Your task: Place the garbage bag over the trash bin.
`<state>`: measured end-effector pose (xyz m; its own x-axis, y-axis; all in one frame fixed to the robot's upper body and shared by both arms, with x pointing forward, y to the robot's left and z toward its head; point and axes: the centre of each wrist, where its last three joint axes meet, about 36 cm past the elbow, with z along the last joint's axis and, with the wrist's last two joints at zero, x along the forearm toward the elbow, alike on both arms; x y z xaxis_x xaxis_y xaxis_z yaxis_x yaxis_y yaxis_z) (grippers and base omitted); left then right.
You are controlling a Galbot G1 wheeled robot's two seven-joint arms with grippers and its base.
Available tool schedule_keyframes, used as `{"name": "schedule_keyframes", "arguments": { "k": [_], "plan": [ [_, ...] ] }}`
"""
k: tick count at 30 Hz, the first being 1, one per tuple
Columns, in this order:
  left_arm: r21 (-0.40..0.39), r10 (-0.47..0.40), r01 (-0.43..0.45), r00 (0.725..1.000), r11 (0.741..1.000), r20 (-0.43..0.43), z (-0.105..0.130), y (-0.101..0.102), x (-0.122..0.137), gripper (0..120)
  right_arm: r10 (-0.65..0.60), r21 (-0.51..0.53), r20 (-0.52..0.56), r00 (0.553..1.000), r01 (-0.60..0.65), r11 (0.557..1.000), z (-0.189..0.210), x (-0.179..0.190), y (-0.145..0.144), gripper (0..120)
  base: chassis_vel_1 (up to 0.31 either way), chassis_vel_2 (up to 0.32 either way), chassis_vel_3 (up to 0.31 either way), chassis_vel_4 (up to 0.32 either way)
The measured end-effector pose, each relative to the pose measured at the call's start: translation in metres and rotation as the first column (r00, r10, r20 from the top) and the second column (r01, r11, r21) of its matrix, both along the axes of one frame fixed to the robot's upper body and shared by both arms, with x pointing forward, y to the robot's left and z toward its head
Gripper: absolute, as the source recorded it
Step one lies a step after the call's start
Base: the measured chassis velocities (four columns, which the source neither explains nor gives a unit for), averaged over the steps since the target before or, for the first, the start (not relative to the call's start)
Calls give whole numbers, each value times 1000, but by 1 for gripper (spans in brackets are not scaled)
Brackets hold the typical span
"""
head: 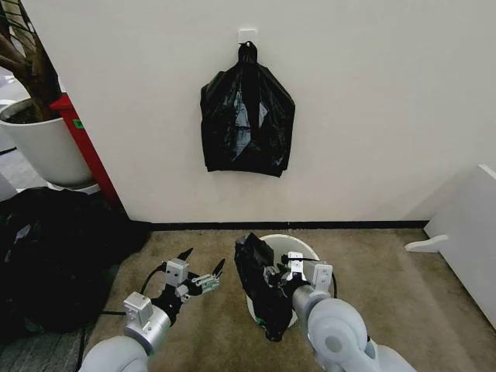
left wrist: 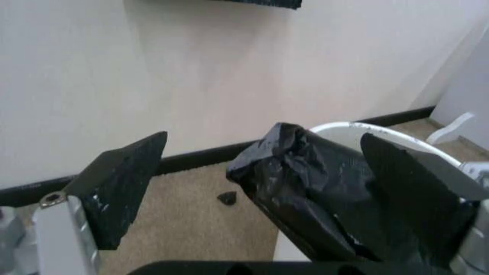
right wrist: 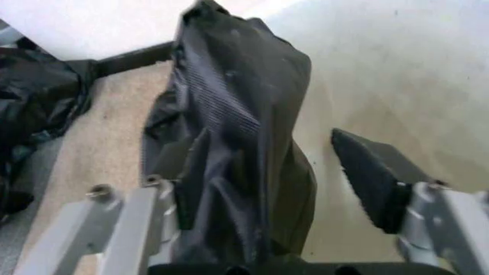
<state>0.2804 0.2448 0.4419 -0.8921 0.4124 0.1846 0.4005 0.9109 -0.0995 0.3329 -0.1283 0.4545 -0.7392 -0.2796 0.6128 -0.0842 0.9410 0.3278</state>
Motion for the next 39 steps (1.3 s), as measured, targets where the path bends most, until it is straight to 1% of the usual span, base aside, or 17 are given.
{"name": "schedule_keyframes", "arguments": {
  "k": [2, 4, 6, 7, 9, 14, 16, 18, 23, 26, 29, 31, 32, 34, 36, 38, 39],
  "plan": [
    [1, 2, -2, 1000, 1000, 2, 0, 0, 2, 100, -4, -2, -3, 1000, 4, 1000, -2, 1, 0, 59, 0, 0, 0, 0],
    [7, 11, -11, 1000, 1000, 9, -2, 2, 7, 100, -11, -3, -6, 1000, 10, 1000, -4, 4, -1, 48, 0, 0, 0, 0],
    [6, 12, -12, 1000, 1000, 11, -2, 3, 9, 100, -13, -3, -5, 1000, 13, 1000, -5, 4, -2, 41, 0, 0, 0, 0],
    [3, 10, -10, 1000, 1000, 12, -2, 3, 11, 100, -14, -2, -6, 1000, 14, 1000, -6, 5, -2, 34, 0, 0, 0, 0],
    [3, 9, -9, 1000, 1000, 13, -2, 3, 11, 100, -15, -2, -6, 1000, 15, 1000, -7, 5, -2, 32, 0, 0, 0, 0],
    [7, 12, -13, 1000, 1000, 28, -2, 4, 21, 100, -20, -2, -4, 1000, 20, 1000, -9, 6, -3, 11, 0, 0, 0, 0],
    [8, 12, -12, 999, 1000, 30, -2, 4, 22, 100, -23, -3, -2, 1000, 23, 1000, -9, 6, -3, 8, 0, 0, 0, 0],
    [15, 6, -7, 1000, 1000, 22, 0, 5, 25, 100, -34, -10, 9, 999, 34, 999, -7, 9, -5, 0, 0, 0, 0, 0],
    [32, -10, 10, 1000, 999, -9, 1, 6, 28, 100, -42, -18, 22, 999, 42, 999, -4, 14, -10, 0, 0, 0, 0, 0],
    [47, -38, 41, 997, 998, -68, 3, 6, 32, 100, -44, -18, 27, 999, 45, 999, -2, 16, -11, 0, 0, 0, 0, 0],
    [46, -91, 99, 984, 994, -151, -6, -7, 36, 100, -41, -14, 20, 999, 42, 999, -4, 16, -8, 0, 0, 0, 0, 0],
    [46, -97, 105, 983, 993, -157, -7, -9, 36, 100, -42, -14, 18, 999, 42, 999, -4, 16, -8, 0, 0, 0, 0, 0],
    [36, -114, 122, 977, 992, -182, -11, -17, 40, 100, -45, -14, 14, 999, 45, 999, -6, 17, -7, 0, 0, 0, 0, 0],
    [21, -109, 117, 969, 993, -222, -14, -31, 44, 100, -50, -15, 11, 999, 50, 999, -8, 18, -7, 0, 0, 0, 0, 0],
    [22, -101, 109, 968, 994, -230, -14, -36, 45, 100, -52, -16, 10, 999, 52, 998, -8, 18, -7, 0, 0, 0, 0, 0],
    [36, -74, 85, 967, 996, -246, -16, -47, 48, 100, -57, -19, 6, 998, 57, 998, -10, 19, -8, 0, 0, 0, 0, 0],
    [65, -36, 54, 964, 996, -263, -16, -59, 53, 100, -62, -19, 2, 998, 62, 998, -11, 20, -9, 0, 0, 0, 0, 0]
  ]
}}
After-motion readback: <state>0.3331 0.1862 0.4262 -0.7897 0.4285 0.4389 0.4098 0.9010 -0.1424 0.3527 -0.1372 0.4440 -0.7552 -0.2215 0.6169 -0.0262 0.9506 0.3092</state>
